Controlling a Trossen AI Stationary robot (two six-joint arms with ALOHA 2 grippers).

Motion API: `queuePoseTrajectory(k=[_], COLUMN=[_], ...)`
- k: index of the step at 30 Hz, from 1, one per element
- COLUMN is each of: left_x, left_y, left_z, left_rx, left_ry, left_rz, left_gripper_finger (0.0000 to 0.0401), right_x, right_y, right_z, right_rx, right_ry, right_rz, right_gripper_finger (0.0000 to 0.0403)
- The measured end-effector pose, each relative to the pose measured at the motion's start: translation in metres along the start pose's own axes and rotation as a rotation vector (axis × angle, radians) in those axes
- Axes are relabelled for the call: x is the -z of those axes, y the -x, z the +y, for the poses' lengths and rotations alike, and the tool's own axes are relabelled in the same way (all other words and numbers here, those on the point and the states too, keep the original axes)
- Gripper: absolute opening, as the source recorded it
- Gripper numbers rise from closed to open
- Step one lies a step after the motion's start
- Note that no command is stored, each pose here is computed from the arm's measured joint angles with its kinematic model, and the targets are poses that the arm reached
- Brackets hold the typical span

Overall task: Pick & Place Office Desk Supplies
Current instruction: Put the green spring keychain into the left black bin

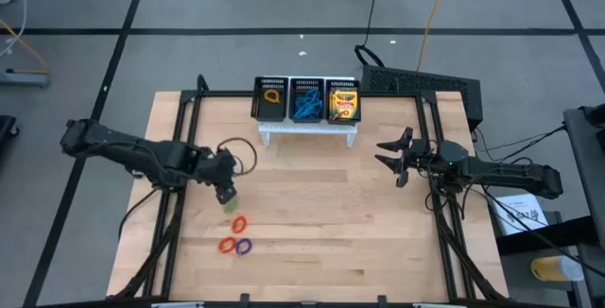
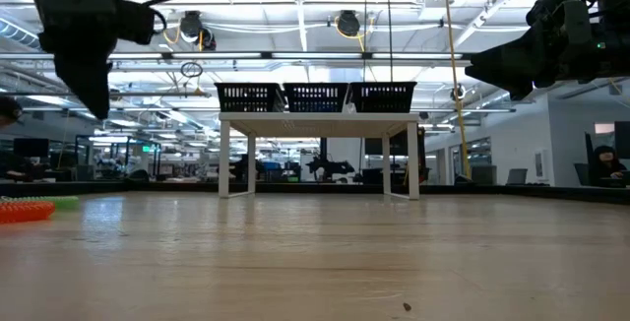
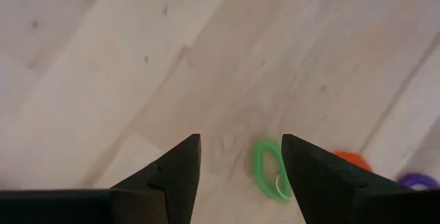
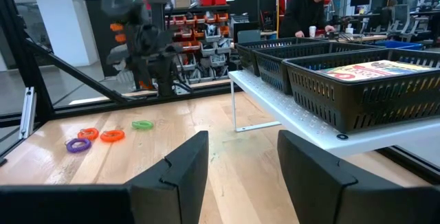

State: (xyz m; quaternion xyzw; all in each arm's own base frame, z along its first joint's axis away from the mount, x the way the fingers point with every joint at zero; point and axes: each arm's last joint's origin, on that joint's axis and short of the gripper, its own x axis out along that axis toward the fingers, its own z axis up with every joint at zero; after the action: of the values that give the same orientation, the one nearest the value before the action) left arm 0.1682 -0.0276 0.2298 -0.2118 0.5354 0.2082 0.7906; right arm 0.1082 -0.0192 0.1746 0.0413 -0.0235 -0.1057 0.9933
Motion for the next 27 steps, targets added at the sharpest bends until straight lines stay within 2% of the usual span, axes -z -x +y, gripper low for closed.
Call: queuePoseTrajectory(k=[7,12,17,22,27], left_x=[0.016,0.035,0.048,0.054,0.058], left_y=[-0.03,-0.056,-0.069,-0.084,-0.088], left_z=[-0.015,-0.011,-0.002,-0.001,0.003], left_rx=[-0.06,-0.033,-0.07,0.036,0.019], left_ry=[0.012,0.039,0.066,0.078,0.105], left_rz=[0.078,0.095,0.107,0.073,0.068], left_gripper_finger=[0.0214,0.0214,0.0213,0.0214,0.0214], right_x=[0.0,0.0,0.0,0.0,0.0], right_y=[0.0,0.0,0.0,0.0,0.0], right_z=[0.0,0.0,0.0,0.0,0.0], right_rx=[0.0,-0.001,0.0,0.0,0.0], right_ry=[0.0,0.0,0.0,0.0,0.0], right_rz=[0.0,0.0,0.0,0.0,0.0], right_gripper_finger=[0.0165,0.0165,0.0165,0.0165,0.0165])
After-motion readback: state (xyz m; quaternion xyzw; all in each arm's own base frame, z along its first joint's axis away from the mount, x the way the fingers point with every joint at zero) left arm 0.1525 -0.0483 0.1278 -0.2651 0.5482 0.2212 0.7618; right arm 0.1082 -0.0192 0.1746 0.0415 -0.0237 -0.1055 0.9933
